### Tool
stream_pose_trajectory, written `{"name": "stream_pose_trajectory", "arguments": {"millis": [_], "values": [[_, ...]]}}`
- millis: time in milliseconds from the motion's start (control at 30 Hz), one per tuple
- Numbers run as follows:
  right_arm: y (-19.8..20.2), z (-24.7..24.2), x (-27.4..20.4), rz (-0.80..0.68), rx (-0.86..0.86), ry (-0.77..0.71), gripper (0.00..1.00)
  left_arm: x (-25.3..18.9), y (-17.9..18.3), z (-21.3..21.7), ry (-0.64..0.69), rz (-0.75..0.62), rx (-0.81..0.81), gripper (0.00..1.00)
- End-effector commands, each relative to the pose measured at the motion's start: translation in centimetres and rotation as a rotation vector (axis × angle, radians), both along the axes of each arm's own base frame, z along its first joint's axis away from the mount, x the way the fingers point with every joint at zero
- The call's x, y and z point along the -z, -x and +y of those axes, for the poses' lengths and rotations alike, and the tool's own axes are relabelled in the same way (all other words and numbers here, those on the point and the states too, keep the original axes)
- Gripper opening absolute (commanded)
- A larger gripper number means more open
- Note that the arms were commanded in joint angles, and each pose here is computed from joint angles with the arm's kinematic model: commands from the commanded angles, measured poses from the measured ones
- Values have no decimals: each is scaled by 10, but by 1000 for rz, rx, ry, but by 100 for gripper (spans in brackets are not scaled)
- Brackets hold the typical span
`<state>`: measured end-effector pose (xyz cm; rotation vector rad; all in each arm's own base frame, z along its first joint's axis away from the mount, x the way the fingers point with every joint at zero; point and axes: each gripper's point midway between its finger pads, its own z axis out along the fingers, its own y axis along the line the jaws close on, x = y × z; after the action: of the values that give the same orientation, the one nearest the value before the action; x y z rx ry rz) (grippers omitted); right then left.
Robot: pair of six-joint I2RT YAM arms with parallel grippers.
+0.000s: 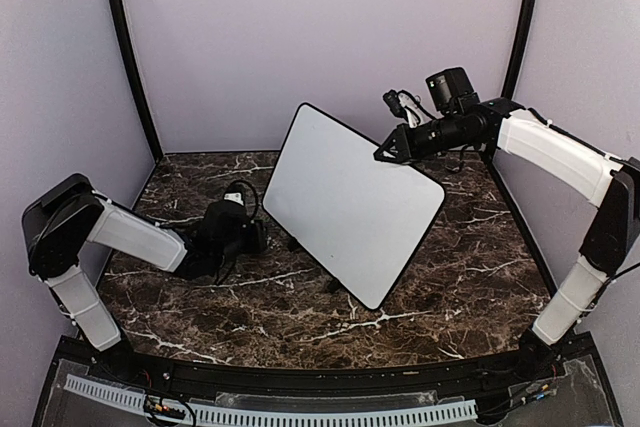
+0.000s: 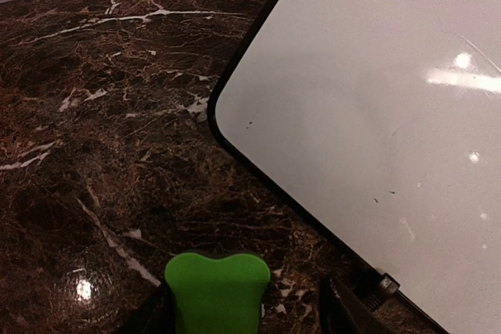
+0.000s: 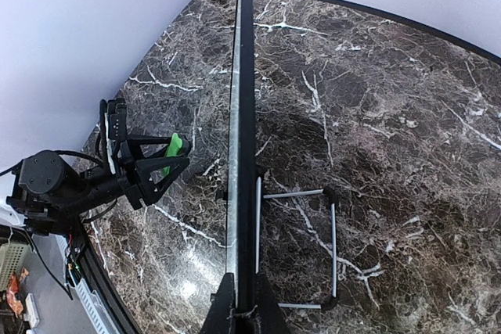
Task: Erase the whiteboard
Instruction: Erase the whiteboard from the whiteboard stand, then place the whiteboard eraser at the center of the board.
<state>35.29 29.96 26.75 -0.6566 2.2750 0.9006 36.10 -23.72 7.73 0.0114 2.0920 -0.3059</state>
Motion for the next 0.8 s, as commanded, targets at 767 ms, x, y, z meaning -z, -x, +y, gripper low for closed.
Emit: {"name": "stream_pose_trajectory", "arguments": {"millis": [767], "values": [[43, 11, 56, 182, -110, 106, 0, 81, 2, 95, 73, 366, -396, 99]]}}
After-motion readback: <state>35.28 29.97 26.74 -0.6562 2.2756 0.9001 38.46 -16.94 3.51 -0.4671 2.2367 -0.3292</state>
